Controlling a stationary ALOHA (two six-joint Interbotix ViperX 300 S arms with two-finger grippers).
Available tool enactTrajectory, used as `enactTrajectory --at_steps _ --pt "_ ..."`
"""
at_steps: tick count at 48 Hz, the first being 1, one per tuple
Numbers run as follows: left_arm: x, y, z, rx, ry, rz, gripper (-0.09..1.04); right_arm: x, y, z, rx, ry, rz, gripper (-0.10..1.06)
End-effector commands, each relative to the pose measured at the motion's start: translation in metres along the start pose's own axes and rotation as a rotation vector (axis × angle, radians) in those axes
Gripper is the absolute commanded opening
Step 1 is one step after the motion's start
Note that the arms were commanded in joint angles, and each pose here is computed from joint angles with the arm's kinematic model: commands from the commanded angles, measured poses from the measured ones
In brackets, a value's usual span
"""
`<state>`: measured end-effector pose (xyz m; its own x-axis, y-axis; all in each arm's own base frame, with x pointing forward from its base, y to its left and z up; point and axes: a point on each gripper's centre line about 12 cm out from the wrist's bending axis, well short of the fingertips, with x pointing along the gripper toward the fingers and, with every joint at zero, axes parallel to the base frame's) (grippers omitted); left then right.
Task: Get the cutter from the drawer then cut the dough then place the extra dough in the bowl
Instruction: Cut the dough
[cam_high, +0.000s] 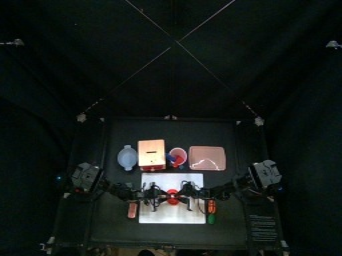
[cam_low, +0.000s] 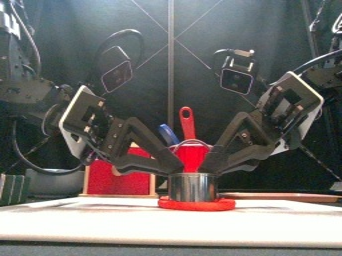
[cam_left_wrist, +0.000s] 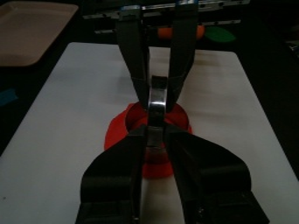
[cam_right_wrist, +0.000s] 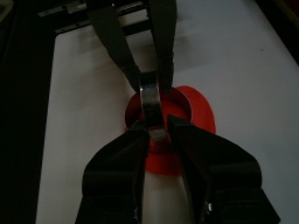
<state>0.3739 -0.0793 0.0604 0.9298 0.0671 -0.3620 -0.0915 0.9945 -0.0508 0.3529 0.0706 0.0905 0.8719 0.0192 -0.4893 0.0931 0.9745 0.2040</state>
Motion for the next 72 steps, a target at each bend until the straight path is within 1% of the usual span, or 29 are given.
enactTrajectory --at_steps 1,8,20,28,31,38,48,57,60,66,68,72 --pt "-0.002 0.003 -0.009 -0.005 0.042 0.012 0.65 0.0 -0.002 -0.009 0.01 0.043 -0.01 0.66" --pt "-0.001 0.006 -0.015 -0.012 0.056 0.027 0.65 0.001 -0.003 -0.009 0.013 0.045 -0.014 0.66" --pt "-0.001 0.007 -0.016 -0.017 0.06 0.036 0.65 0.002 -0.005 -0.011 0.016 0.051 -0.021 0.66" --pt "-0.001 0.007 -0.019 -0.017 0.083 0.035 0.65 0.002 -0.005 -0.011 0.017 0.049 -0.021 0.66" --pt "-0.001 0.006 -0.017 -0.018 0.077 0.033 0.65 0.002 -0.003 -0.008 0.007 0.042 -0.014 0.66" --pt "-0.001 0.004 -0.009 -0.015 0.072 0.023 0.66 0.002 -0.001 -0.001 0.004 0.021 -0.006 0.68" --pt "-0.002 0.006 -0.004 0.002 0.065 0.024 0.67 -0.001 0.002 0.005 -0.011 0.004 0.01 0.69" --pt "-0.002 0.005 -0.001 0.013 0.057 0.022 0.7 -0.001 0.002 0.006 -0.012 0.003 0.012 0.69" --pt "-0.002 0.005 0.0 0.02 0.055 0.02 0.71 -0.001 0.002 0.006 -0.013 0.003 0.011 0.71" --pt "-0.002 0.004 0.002 0.023 0.048 0.014 0.73 -0.001 0.002 0.007 -0.012 0.0 0.012 0.79" --pt "-0.003 0.003 0.004 0.024 0.043 0.01 0.74 -0.001 0.002 0.007 -0.012 0.0 0.012 0.82" --pt "-0.004 0.002 0.01 0.027 0.027 0.0 0.76 -0.002 0.002 0.009 -0.01 -0.005 0.012 0.84"
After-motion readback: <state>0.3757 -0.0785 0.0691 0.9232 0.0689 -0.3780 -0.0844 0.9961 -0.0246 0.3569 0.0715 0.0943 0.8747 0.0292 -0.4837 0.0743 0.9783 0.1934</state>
